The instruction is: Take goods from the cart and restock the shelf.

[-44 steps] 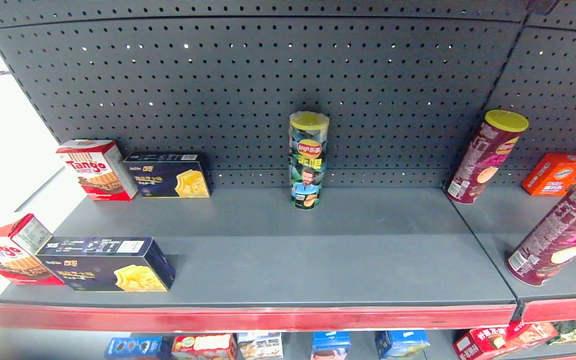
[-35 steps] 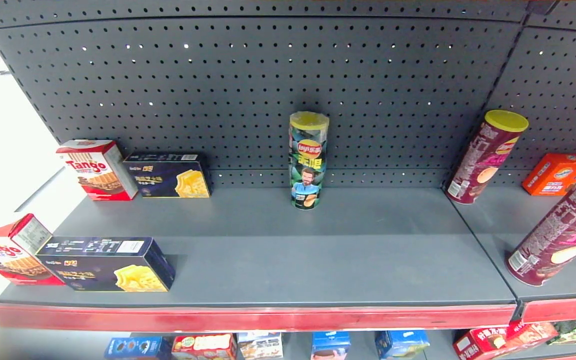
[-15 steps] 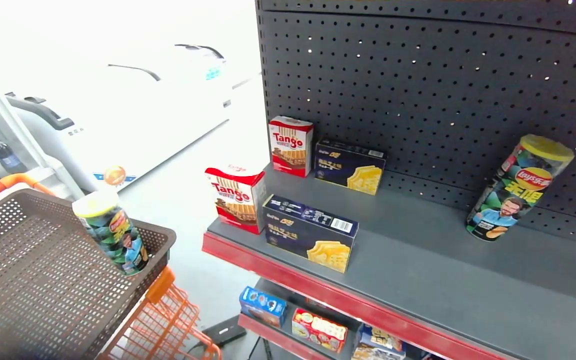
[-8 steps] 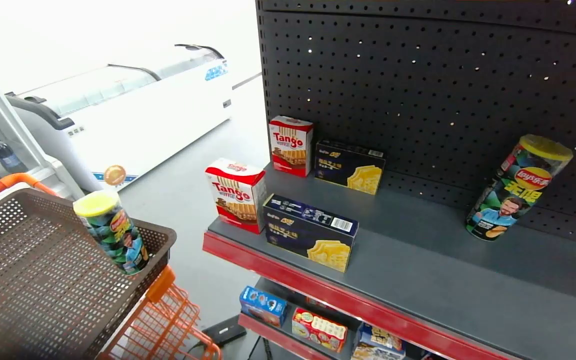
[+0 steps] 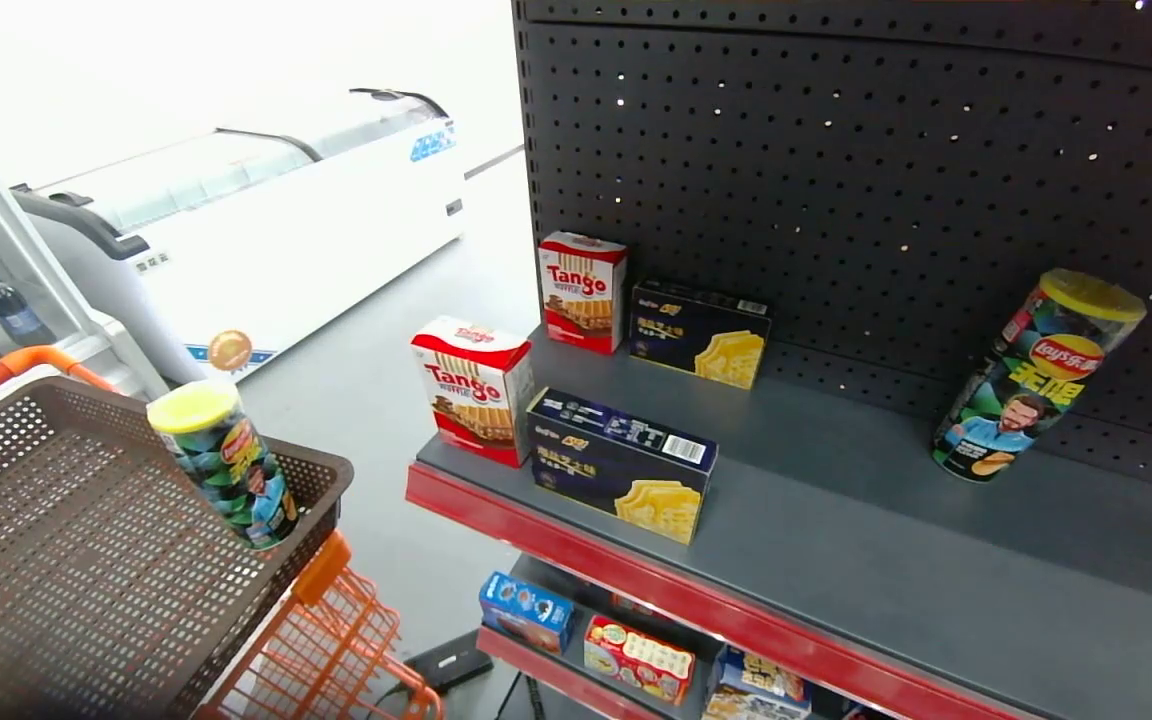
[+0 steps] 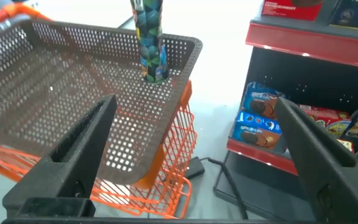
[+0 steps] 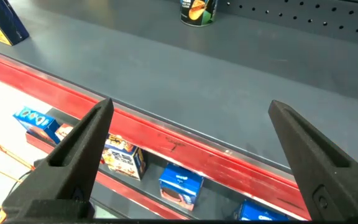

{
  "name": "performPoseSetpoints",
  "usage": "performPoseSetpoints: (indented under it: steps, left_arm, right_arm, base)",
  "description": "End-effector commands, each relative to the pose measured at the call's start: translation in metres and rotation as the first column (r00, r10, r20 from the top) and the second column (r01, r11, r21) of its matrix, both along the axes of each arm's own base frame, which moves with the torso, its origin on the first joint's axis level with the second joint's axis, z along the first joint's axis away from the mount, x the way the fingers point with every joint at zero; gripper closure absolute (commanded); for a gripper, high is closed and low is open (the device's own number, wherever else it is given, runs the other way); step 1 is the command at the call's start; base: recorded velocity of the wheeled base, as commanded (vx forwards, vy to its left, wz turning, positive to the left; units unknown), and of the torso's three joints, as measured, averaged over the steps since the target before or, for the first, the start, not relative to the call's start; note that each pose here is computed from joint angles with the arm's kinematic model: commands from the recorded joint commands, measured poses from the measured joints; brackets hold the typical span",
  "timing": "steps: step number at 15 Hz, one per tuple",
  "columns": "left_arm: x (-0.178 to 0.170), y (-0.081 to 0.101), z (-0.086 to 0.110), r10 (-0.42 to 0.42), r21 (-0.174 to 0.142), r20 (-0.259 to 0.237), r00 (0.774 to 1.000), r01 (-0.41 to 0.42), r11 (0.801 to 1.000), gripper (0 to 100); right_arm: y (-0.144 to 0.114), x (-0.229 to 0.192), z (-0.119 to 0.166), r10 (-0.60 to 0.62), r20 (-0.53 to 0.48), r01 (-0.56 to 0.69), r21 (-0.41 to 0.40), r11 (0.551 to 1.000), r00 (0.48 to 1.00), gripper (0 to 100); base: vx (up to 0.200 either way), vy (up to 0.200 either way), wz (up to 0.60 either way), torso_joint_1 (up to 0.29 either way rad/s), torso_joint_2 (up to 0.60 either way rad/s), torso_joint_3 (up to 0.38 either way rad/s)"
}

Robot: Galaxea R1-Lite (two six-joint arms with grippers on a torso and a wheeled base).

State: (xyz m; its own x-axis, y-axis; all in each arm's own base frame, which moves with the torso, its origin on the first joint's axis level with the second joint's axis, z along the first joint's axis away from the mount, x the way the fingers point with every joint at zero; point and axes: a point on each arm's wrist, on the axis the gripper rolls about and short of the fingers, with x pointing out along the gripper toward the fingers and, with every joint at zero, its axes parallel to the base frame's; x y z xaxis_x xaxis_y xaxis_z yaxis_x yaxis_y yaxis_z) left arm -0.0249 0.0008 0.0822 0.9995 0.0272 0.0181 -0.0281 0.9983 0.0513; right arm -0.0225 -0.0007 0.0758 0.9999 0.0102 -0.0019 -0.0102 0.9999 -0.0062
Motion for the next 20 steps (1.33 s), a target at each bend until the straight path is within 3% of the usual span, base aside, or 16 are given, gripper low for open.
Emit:
performPoseSetpoints:
  steps: [1,3,4,6,7,8,10,11,12,13,15,20]
  left_arm:
    - [0.000,0.000,0.022,-0.027,0.035,-0.037,0.999,0.028,0.999,0]
    - [0.015,0.000,0.051,-0.048,0.011,-0.124,0.991,0.050,0.999,0]
    - [0.024,0.000,0.061,-0.040,0.008,-0.171,0.984,0.042,0.999,0]
    - [0.043,0.000,0.076,-0.009,0.018,-0.217,0.976,0.013,1.000,0]
    - [0.049,0.000,0.077,0.019,0.023,-0.235,0.972,-0.014,1.000,0]
    - [0.065,0.004,0.080,0.156,0.048,-0.290,0.944,-0.149,0.988,0]
    - [0.083,0.006,0.080,0.181,0.047,-0.341,0.922,-0.176,0.983,0]
    - [0.083,0.006,0.080,0.181,0.047,-0.341,0.922,-0.176,0.983,0]
    - [0.114,0.008,0.071,0.177,0.036,-0.421,0.890,-0.179,0.983,0]
    - [0.129,0.009,0.068,0.178,0.019,-0.418,0.891,-0.188,0.982,0]
    - [0.159,0.013,0.062,0.190,-0.021,-0.365,0.911,-0.212,0.977,0]
    - [0.213,0.025,0.041,0.232,-0.043,-0.336,0.913,-0.261,0.964,0]
  right_arm:
    - [0.000,0.000,0.000,0.002,0.000,-0.002,0.000,1.000,1.000,0]
    - [0.000,0.000,0.000,0.001,0.000,-0.001,0.000,1.000,1.000,0]
    - [0.000,0.000,0.000,0.001,0.000,-0.001,0.000,1.000,1.000,0]
    - [0.000,0.000,0.000,0.001,0.000,-0.001,0.000,1.000,1.000,0]
    - [0.000,0.000,0.000,0.001,0.000,-0.001,-0.001,1.000,1.000,0]
    - [0.000,0.000,0.000,0.001,0.000,-0.001,0.000,1.000,1.000,0]
    - [0.000,0.000,0.000,0.001,0.000,-0.001,-0.001,1.000,1.000,0]
    - [0.000,0.000,0.000,0.001,0.000,-0.001,-0.001,1.000,1.000,0]
    - [0.000,0.000,0.000,0.001,0.000,-0.001,-0.001,1.000,1.000,0]
    - [0.000,0.000,0.000,0.001,0.000,-0.001,0.000,1.000,1.000,0]
    - [0.000,0.000,0.000,0.001,0.000,-0.001,-0.001,1.000,1.000,0]
    - [0.000,0.000,0.000,0.001,0.000,-0.001,-0.001,1.000,1.000,0]
  base:
    - [0.000,0.000,0.00,0.000,0.00,0.000]
    - [0.000,0.000,0.00,0.000,0.00,0.000]
    - [0.000,0.000,0.00,0.000,0.00,0.000]
    - [0.000,0.000,0.00,0.000,0.00,0.000]
    - [0.000,0.000,0.00,0.000,0.00,0.000]
    - [0.000,0.000,0.00,0.000,0.00,0.000]
    - [0.000,0.000,0.00,0.000,0.00,0.000]
    - [0.000,0.000,0.00,0.000,0.00,0.000]
    - [0.000,0.000,0.00,0.000,0.00,0.000]
    - [0.000,0.000,0.00,0.000,0.00,0.000]
    - [0.000,0.000,0.00,0.000,0.00,0.000]
    - [0.000,0.000,0.00,0.000,0.00,0.000]
